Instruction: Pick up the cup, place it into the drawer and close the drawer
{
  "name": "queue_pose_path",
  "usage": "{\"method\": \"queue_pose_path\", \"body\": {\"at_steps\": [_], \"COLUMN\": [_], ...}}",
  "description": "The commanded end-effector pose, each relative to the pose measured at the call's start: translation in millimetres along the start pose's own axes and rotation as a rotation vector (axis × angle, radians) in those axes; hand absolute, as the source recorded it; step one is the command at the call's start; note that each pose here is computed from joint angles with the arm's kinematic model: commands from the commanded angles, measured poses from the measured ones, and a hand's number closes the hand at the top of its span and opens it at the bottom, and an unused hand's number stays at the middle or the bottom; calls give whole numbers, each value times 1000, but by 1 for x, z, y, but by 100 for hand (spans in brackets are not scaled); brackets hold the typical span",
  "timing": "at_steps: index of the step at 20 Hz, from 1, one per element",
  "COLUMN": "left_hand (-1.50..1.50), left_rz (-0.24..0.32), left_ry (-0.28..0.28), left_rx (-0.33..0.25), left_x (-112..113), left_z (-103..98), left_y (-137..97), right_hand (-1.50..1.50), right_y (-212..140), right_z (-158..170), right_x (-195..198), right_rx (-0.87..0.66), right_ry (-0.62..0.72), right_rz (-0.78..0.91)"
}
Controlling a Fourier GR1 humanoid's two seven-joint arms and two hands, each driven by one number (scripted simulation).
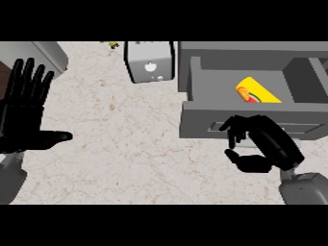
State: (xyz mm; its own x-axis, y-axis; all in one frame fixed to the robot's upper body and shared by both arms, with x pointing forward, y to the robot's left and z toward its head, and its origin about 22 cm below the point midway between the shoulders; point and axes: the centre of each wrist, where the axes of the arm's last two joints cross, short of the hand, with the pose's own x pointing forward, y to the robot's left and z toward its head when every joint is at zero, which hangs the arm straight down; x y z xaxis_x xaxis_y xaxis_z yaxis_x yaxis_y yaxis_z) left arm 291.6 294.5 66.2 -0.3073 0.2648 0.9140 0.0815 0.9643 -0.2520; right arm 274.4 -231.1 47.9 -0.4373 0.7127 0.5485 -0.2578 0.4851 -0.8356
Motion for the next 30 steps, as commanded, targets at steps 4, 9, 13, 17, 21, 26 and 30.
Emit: {"method": "queue_pose_path", "body": {"at_steps": [4, 9, 13, 17, 21, 26, 30], "left_hand": [-150, -150, -150, -150, -150, -150, -150], "left_rz": [0, 3, 31, 17, 27, 43, 32], "left_ry": [11, 0, -7, -11, -9, 5, 0], "left_rx": [-4, 14, 3, 0, -15, -48, -55], "left_x": [-2, 1, 8, 13, 13, 2, -7], "left_z": [15, 37, 36, 30, 23, 31, 32], "left_y": [28, 49, 60, 42, 60, 45, 43], "right_hand": [-150, -150, -150, -150, -150, -150, -150], "right_y": [19, 35, 42, 21, 3, -30, -39], "right_z": [-50, -66, -77, -97, -107, -109, -114], "right_x": [-16, -46, -74, -82, -94, -104, -103], "right_rx": [71, 97, 98, 121, 106, 117, 106], "right_ry": [64, 71, 89, 100, 112, 139, 147], "right_rz": [106, 72, 55, 16, -18, -10, 9]}}
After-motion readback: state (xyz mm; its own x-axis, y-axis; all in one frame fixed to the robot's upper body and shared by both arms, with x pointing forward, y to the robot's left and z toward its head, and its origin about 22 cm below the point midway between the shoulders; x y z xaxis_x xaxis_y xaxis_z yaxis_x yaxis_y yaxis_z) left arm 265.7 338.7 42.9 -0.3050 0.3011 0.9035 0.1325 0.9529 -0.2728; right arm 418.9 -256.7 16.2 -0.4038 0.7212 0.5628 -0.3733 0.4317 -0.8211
